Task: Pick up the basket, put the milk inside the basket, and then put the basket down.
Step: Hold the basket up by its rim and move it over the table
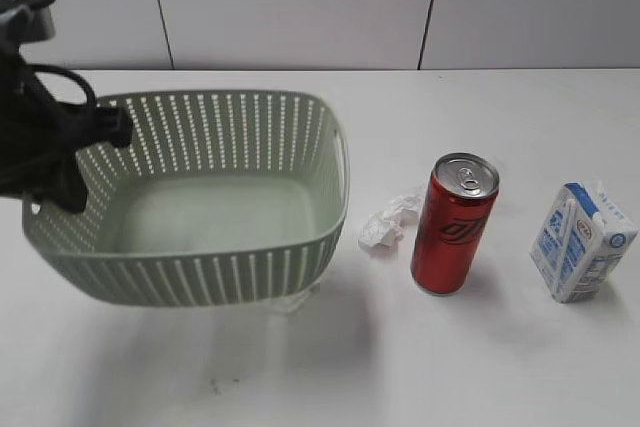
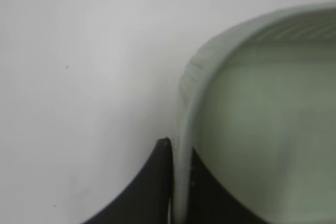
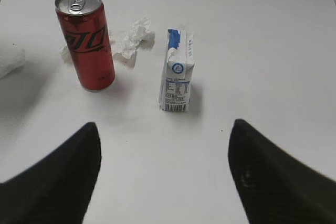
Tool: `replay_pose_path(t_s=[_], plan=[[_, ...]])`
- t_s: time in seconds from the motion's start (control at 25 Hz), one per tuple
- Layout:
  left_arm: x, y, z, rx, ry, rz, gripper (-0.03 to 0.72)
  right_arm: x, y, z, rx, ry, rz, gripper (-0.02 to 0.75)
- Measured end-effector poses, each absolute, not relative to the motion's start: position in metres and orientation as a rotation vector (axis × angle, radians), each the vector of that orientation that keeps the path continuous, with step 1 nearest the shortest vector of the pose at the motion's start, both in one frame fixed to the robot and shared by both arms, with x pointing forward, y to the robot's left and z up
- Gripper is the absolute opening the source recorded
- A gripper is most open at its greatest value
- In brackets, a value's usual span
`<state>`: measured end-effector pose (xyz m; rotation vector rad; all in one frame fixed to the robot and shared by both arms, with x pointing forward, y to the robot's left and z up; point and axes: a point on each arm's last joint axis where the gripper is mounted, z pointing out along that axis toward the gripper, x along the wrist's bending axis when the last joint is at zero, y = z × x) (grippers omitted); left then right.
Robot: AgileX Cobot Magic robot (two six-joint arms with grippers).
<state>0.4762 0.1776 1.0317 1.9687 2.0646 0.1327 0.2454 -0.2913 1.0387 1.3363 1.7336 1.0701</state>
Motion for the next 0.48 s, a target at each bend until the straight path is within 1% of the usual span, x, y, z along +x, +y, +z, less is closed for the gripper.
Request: replay_pose_path(t_s=[0.2, 0.4, 0.48], plan=[[0.452, 0.178, 1.009, 2.005, 2.108, 0.098, -0.001, 0.245, -0.291, 1.039, 1.349, 1.727, 1.077, 0.591], [0.444, 0.163, 1.005, 2.001, 2.060, 0.081, -0.001, 0.247, -0.291, 1.040, 1.371, 1.720, 1.084, 0.591], [0.444, 0.160, 1.006, 1.985, 2.051, 0.080, -0.001, 0.254, -0.290, 1.047, 1.397, 1.726, 1.079, 0.591]])
